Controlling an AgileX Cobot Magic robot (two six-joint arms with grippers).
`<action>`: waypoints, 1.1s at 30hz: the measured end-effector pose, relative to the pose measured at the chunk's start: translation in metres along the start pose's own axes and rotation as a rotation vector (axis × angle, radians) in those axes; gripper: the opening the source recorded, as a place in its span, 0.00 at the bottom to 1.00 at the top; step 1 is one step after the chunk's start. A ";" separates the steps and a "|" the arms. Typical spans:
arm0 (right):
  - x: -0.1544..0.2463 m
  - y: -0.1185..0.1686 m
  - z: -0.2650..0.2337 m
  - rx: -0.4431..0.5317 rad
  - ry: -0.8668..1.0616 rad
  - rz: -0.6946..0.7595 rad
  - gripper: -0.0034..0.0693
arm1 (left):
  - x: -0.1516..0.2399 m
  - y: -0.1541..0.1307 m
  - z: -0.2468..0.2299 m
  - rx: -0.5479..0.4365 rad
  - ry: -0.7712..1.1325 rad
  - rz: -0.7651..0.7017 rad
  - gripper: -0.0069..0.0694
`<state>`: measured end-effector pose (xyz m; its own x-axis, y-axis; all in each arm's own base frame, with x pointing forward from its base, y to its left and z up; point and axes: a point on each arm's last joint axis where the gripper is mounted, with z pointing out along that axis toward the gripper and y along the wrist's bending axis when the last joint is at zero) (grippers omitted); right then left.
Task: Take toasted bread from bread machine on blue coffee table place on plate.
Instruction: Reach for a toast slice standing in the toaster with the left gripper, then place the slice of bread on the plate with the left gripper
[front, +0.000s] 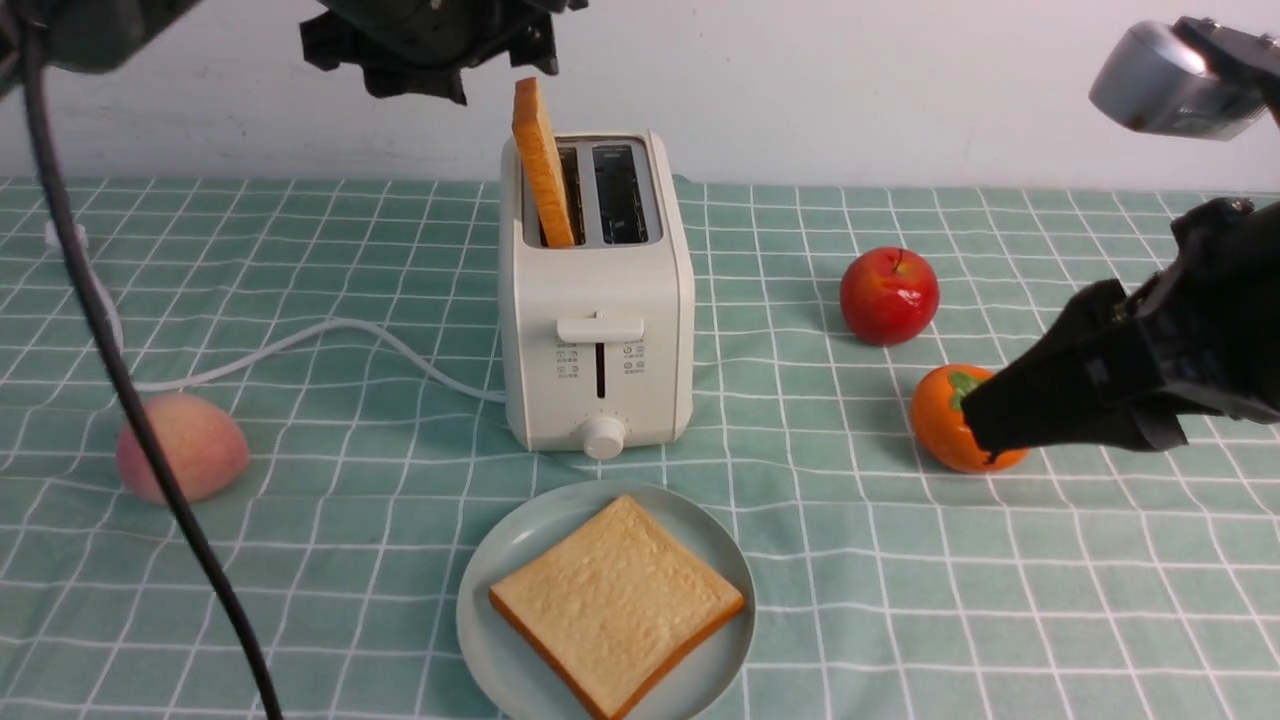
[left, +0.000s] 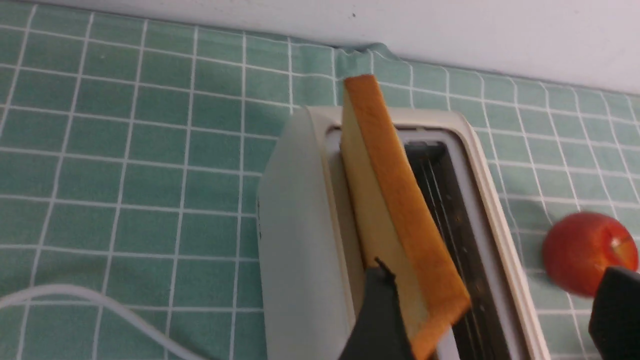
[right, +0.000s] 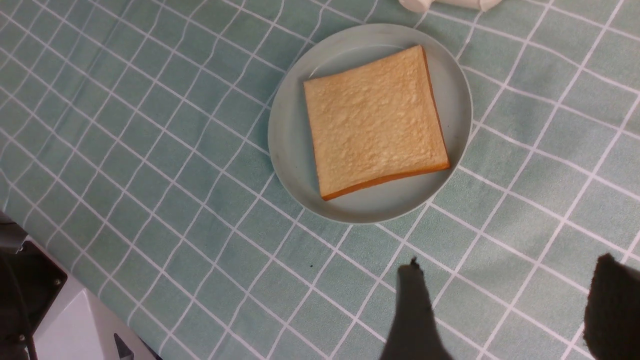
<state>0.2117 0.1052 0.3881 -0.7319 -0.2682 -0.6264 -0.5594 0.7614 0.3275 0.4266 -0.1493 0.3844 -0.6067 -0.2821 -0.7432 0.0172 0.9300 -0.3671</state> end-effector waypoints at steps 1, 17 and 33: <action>0.000 0.000 0.000 0.000 0.001 0.000 0.66 | 0.000 0.000 0.001 -0.001 -0.002 -0.003 0.77; 0.001 0.000 0.000 -0.001 0.015 -0.002 0.66 | 0.018 0.009 0.049 -0.037 0.021 -0.036 0.27; 0.003 -0.004 0.000 0.048 0.036 -0.030 0.66 | -0.010 -0.003 -0.185 0.103 -0.054 0.243 0.17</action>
<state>0.2118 0.1009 0.3848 -0.7288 -0.3117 -0.6096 -0.5626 0.7801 0.2738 0.2856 -0.1058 0.4963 -0.5320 -0.0686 -0.8440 0.2392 0.9439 -0.2275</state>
